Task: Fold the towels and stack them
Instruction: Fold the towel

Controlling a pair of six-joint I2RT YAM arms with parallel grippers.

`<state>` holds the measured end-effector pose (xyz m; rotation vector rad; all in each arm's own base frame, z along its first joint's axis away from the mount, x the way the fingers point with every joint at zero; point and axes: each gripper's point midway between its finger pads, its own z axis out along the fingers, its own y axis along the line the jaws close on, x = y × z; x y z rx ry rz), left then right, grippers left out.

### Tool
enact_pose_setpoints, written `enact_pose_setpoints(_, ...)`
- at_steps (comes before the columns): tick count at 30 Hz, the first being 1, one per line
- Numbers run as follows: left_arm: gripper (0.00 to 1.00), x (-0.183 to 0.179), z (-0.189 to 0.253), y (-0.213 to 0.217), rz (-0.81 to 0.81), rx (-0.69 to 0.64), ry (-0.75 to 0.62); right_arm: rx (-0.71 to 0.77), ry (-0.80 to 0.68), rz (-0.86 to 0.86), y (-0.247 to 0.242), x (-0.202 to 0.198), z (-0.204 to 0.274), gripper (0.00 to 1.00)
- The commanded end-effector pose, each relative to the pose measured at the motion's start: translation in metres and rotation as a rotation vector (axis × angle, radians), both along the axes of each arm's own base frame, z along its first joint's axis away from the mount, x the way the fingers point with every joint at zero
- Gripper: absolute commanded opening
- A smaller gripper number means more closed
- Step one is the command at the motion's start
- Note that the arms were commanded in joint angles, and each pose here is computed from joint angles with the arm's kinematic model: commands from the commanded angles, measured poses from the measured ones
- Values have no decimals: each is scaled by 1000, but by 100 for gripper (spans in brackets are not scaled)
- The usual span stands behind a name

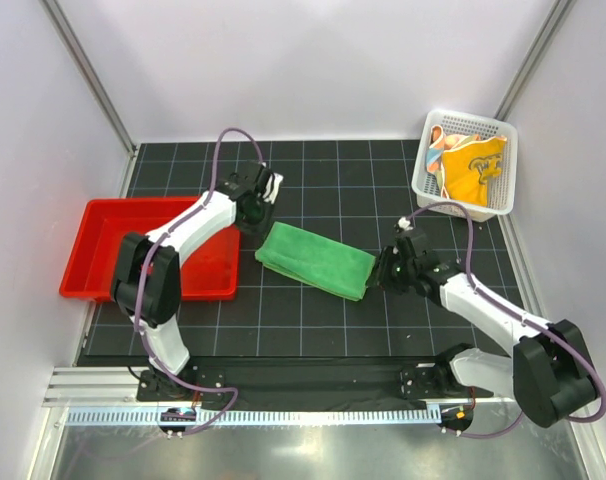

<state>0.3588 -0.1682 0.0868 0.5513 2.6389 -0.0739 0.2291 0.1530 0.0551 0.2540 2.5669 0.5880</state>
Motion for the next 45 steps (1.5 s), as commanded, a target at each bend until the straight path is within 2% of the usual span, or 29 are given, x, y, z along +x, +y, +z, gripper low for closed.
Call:
enact_pose_setpoints(1,39,15,45,-21,39,-123,-86,43,-82,-116,7,37,23,35)
enact_pose_setpoints(4,40,1,58,-57,-23,-318,-59,73,-51,-157,14,46,10,38)
enact_pose_setpoints(7,40,-11,46,-66,-35,-358,-14,69,-13,-186,15,49,0,39)
enact_pose_setpoints(10,40,-24,8,-59,-8,-279,49,43,32,-209,11,46,-18,40)
enact_pose_setpoints(12,39,-25,-2,-60,32,-216,59,26,45,-211,8,41,-27,40)
enact_pose_setpoints(14,37,-29,-19,-55,118,-162,107,7,37,-215,3,40,-32,40)
enact_pose_setpoints(20,37,-53,-58,-43,198,-84,161,-66,40,-166,-8,42,-39,38)
enact_pose_setpoints(23,37,-61,-60,-44,235,-62,160,-134,32,-173,-30,48,-42,38)
enact_pose_setpoints(26,38,-73,-60,-63,224,-103,168,-168,39,-203,-56,53,-41,38)
enact_pose_setpoints(29,38,-81,-47,-89,195,-151,158,-201,41,-215,-76,59,-36,38)
enact_pose_setpoints(32,42,-69,-22,-95,206,-174,106,-223,38,-177,-78,63,-21,38)
enact_pose_setpoints(36,47,-41,14,-80,224,-105,11,-35,40,-139,-46,54,3,39)
enact_pose_setpoints(39,48,-29,21,-52,252,24,-39,53,62,-141,-26,38,9,40)
enact_pose_setpoints(42,49,-34,17,-37,253,93,-23,63,77,-186,-22,32,8,41)
enact_pose_setpoints(45,49,-50,6,-40,232,54,29,111,104,-213,-10,23,3,42)
